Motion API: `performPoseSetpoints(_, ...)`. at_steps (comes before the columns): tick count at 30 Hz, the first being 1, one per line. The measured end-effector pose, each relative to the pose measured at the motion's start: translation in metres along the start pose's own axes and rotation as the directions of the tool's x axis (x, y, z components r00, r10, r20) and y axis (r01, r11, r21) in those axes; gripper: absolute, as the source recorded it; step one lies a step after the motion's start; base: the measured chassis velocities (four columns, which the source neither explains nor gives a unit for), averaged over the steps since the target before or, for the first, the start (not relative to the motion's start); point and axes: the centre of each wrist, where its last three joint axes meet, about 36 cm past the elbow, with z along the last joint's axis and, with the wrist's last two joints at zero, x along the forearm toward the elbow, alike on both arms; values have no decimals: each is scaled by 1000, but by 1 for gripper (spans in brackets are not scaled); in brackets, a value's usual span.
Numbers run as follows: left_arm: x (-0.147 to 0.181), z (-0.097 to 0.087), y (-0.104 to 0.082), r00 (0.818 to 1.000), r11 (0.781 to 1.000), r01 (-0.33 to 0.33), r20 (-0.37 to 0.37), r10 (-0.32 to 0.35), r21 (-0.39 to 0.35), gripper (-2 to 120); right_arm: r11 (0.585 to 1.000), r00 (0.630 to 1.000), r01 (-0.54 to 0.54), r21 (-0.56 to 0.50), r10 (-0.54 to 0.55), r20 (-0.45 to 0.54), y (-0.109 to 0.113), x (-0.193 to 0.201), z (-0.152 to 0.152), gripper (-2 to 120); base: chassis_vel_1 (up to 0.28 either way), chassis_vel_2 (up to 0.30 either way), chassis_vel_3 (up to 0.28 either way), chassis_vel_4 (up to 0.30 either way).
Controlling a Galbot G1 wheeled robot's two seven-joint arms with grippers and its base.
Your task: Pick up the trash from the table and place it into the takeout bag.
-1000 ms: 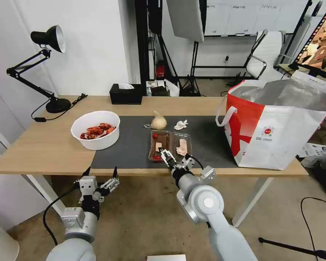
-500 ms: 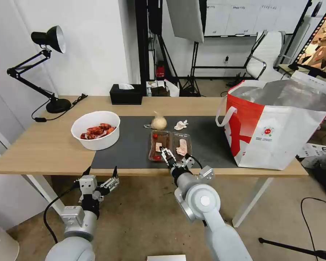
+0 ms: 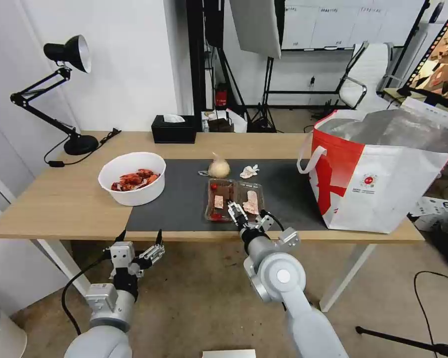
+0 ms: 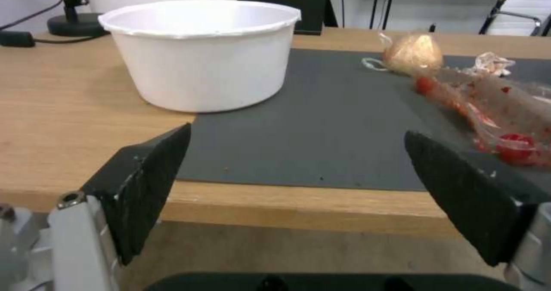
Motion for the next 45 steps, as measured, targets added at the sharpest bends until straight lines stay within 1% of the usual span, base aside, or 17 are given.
performPoseSetpoints(2, 1, 0, 0, 1000, 1000, 0, 0, 0, 0, 100, 999, 999, 28, 31, -29, 30, 0, 2, -2, 100, 0, 0, 0, 0)
performPoseSetpoints(9, 2, -1, -1, 1000, 1000, 1, 1, -1, 4, 100, 993, 994, 91, 76, -95, 52, 6, 6, -10, 100, 0, 0, 0, 0)
performPoseSetpoints(15, 4, -2, -1, 1000, 1000, 13, 2, -13, 6, 100, 983, 988, 153, 101, -152, -23, 14, 2, -14, 100, 0, 0, 0, 0)
performPoseSetpoints(18, 5, -3, -1, 1000, 1000, 21, 3, -21, 8, 100, 984, 986, 144, 108, -133, -102, 20, -5, -12, 100, 0, 0, 0, 0)
performPoseSetpoints(21, 7, -4, -1, 1000, 1000, 24, 3, -24, 10, 100, 987, 985, 127, 99, -113, -133, 25, -12, -8, 100, 0, 0, 0, 0)
performPoseSetpoints(31, 7, -6, 1, 999, 999, 34, 6, -34, 14, 100, 988, 984, 123, 93, -110, -137, 32, -16, -10, 100, 0, 0, 0, 0)
performPoseSetpoints(35, 9, -7, 1, 999, 999, 34, 7, -34, 18, 100, 982, 981, 157, 104, -143, -130, 37, -16, -18, 100, 0, 0, 0, 0)
performPoseSetpoints(36, 9, -8, 1, 999, 999, 33, 7, -33, 21, 100, 973, 976, 193, 123, -178, -126, 39, -17, -25, 100, 0, 0, 0, 0)
performPoseSetpoints(37, 9, -9, 1, 999, 999, 32, 8, -32, 26, 100, 952, 966, 249, 176, -230, -122, 41, -19, -33, 100, 0, 0, 0, 0)
performPoseSetpoints(38, 9, -10, 1, 999, 999, 30, 10, -31, 29, 100, 916, 953, 300, 266, -276, -123, 42, -23, -41, 98, 0, 0, 0, 0)
performPoseSetpoints(39, 9, -10, 1, 999, 999, 30, 10, -31, 29, 100, 916, 953, 300, 266, -276, -123, 42, -23, -41, 98, 0, 0, 0, 0)
performPoseSetpoints(40, 8, -11, 2, 999, 999, 29, 12, -30, 32, 100, 862, 939, 343, 373, -319, -127, 42, -30, -48, 93, 0, 0, 0, 0)
performPoseSetpoints(41, 8, -12, 2, 1000, 999, 28, 14, -28, 36, 100, 787, 925, 375, 490, -353, -139, 43, -39, -59, 89, 0, 0, 0, 0)
performPoseSetpoints(42, 8, -12, 2, 1000, 999, 28, 14, -28, 36, 100, 787, 925, 375, 490, -353, -139, 43, -39, -59, 89, 0, 0, 0, 0)
performPoseSetpoints(43, 7, -12, 2, 1000, 999, 26, 14, -27, 39, 100, 701, 911, 397, 592, -379, -162, 45, -49, -69, 82, 0, 0, 0, 0)
performPoseSetpoints(44, 6, -13, 2, 1000, 999, 25, 15, -26, 42, 100, 599, 897, 410, 687, -400, -188, 48, -61, -81, 81, 0, 0, 0, 0)
performPoseSetpoints(45, 6, -13, 2, 1000, 999, 25, 15, -26, 42, 100, 599, 897, 410, 687, -400, -188, 48, -61, -81, 81, 0, 0, 0, 0)
